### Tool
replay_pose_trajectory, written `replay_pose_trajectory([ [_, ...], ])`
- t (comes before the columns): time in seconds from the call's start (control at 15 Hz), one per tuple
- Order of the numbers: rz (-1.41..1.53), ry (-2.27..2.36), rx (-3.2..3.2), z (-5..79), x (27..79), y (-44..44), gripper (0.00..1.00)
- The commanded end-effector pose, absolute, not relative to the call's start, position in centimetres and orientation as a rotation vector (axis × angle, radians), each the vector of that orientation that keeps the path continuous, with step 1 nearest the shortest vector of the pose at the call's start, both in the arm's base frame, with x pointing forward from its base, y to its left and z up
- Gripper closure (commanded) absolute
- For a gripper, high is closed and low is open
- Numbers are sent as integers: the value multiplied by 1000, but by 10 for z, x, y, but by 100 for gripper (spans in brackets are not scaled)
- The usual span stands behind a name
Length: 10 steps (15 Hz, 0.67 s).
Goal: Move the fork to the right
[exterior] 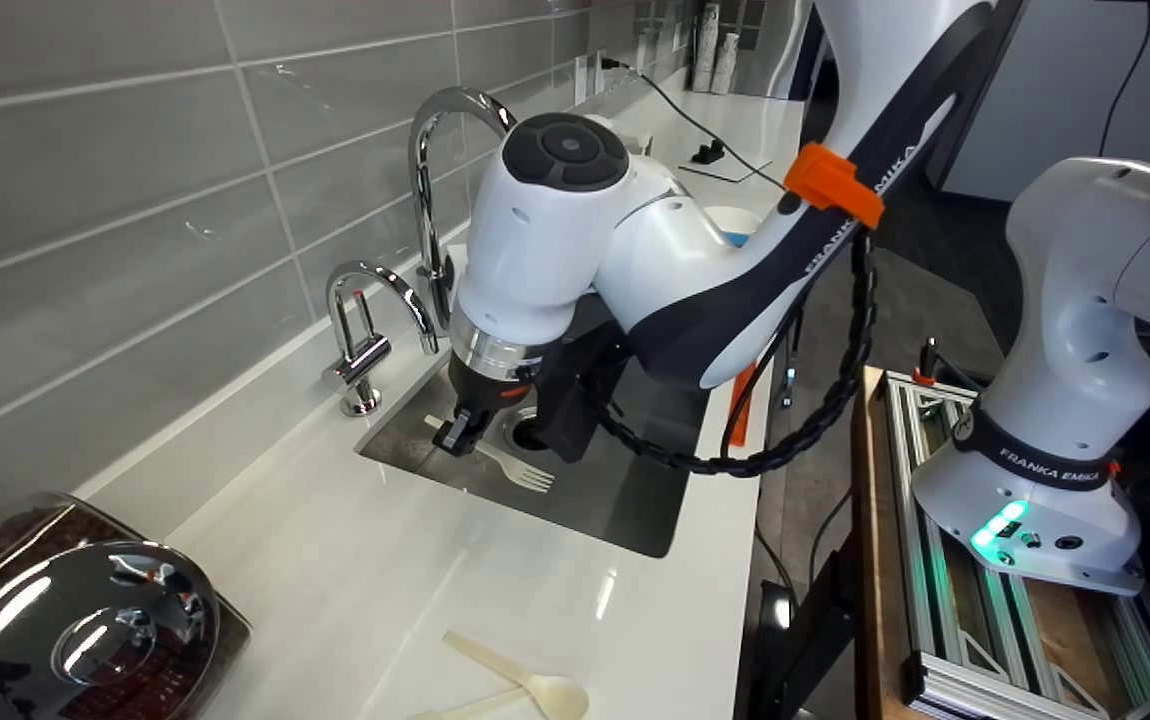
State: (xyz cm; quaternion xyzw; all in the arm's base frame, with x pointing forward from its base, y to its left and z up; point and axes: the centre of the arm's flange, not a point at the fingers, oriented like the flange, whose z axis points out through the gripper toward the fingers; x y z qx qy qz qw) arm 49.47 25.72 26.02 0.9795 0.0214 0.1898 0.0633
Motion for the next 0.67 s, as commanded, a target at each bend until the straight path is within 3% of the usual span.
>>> replay_pose_trajectory([
  [0.0,573,62,2960,261,493,257,88],
  [0.13,574,61,2961,261,493,258,88],
  [0.2,574,60,2962,261,492,258,97],
  [0.6,535,-54,2943,263,501,211,97],
])
